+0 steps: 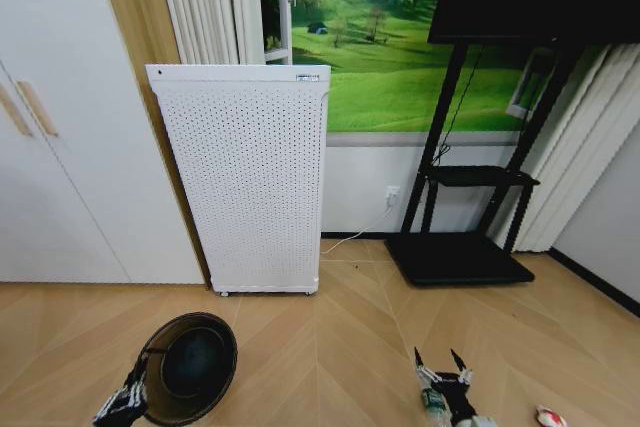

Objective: Pick up the trash bin and place the garbage on the floor into it.

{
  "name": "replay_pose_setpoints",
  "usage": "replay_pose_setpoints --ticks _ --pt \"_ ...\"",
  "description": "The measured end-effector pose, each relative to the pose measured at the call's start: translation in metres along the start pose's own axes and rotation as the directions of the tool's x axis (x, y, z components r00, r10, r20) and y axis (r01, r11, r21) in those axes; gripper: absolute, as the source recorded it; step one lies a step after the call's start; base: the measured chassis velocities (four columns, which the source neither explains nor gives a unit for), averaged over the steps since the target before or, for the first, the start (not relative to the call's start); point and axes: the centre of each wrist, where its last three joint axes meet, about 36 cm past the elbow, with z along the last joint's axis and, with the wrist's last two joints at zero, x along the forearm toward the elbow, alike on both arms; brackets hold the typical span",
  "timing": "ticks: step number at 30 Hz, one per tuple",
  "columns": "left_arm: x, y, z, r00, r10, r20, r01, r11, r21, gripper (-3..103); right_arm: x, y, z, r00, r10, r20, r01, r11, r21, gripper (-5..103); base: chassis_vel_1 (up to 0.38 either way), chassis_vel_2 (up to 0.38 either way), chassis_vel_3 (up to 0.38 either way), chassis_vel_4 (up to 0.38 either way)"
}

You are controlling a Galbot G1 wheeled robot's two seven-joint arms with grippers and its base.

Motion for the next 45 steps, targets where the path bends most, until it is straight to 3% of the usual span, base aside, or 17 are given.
replay_pose_setpoints --ticks 4,13,15,16,18,19,21,25,32,39,45 --pt "-0.006 0.000 0.004 1.000 0.007 0.027 -0.007 1.000 -0.009 6 -0.008 -0.026 0.024 0.987 -0.030 -0.156 0.040 0.997 0.059 100 -0.076 -0.014 0.030 0.029" --pt "-0.025 -0.005 -0.003 0.996 0.004 0.091 -0.004 1.000 0.000 6 0.018 -0.028 0.059 0.971 -0.082 -0.225 0.111 0.987 0.120 100 0.000 0.000 0.000 0.000" --pt "-0.033 -0.009 -0.010 0.988 0.044 0.147 -0.046 0.999 0.008 6 0.016 -0.025 0.067 0.965 -0.088 -0.246 0.121 0.985 0.121 100 0.000 0.000 0.000 0.000" --pt "-0.033 -0.009 -0.010 0.988 0.044 0.147 -0.046 0.999 0.008 6 0.016 -0.025 0.067 0.965 -0.088 -0.246 0.121 0.985 0.121 100 0.000 0.000 0.000 0.000" --pt "-0.040 -0.013 -0.021 0.972 0.110 0.207 -0.118 0.993 0.026 6 0.014 -0.023 0.071 0.959 -0.095 -0.266 0.133 0.983 0.127 100 0.000 0.000 0.000 0.000" --pt "-0.040 -0.013 -0.021 0.972 0.110 0.207 -0.118 0.993 0.026 6 0.014 -0.023 0.071 0.959 -0.095 -0.266 0.133 0.983 0.127 100 0.000 0.000 0.000 0.000" --pt "-0.048 -0.019 -0.033 0.949 0.176 0.261 -0.194 0.980 0.044 6 0.012 -0.023 0.075 0.952 -0.097 -0.290 0.142 0.980 0.137 100 0.000 0.000 0.000 0.000" --pt "-0.059 -0.024 -0.041 0.931 0.200 0.304 -0.226 0.973 0.050 6 0.011 -0.025 0.086 0.940 -0.093 -0.329 0.154 0.974 0.166 100 0.000 0.000 0.000 0.000" --pt "-0.061 -0.027 -0.042 0.928 0.210 0.307 -0.233 0.972 0.041 6 0.007 -0.028 0.106 0.925 -0.067 -0.373 0.141 0.974 0.175 101 0.000 0.000 0.000 0.000" --pt "-0.057 -0.022 -0.035 0.936 0.204 0.288 -0.223 0.974 0.033 6 0.008 -0.030 0.135 0.895 -0.040 -0.444 0.147 0.967 0.209 95 0.000 0.000 0.000 0.000" --pt "-0.059 -0.021 -0.034 0.937 0.193 0.290 -0.211 0.977 0.034 6 0.006 -0.028 0.141 0.896 -0.018 -0.444 0.128 0.968 0.218 88 0.000 0.000 0.000 0.000"
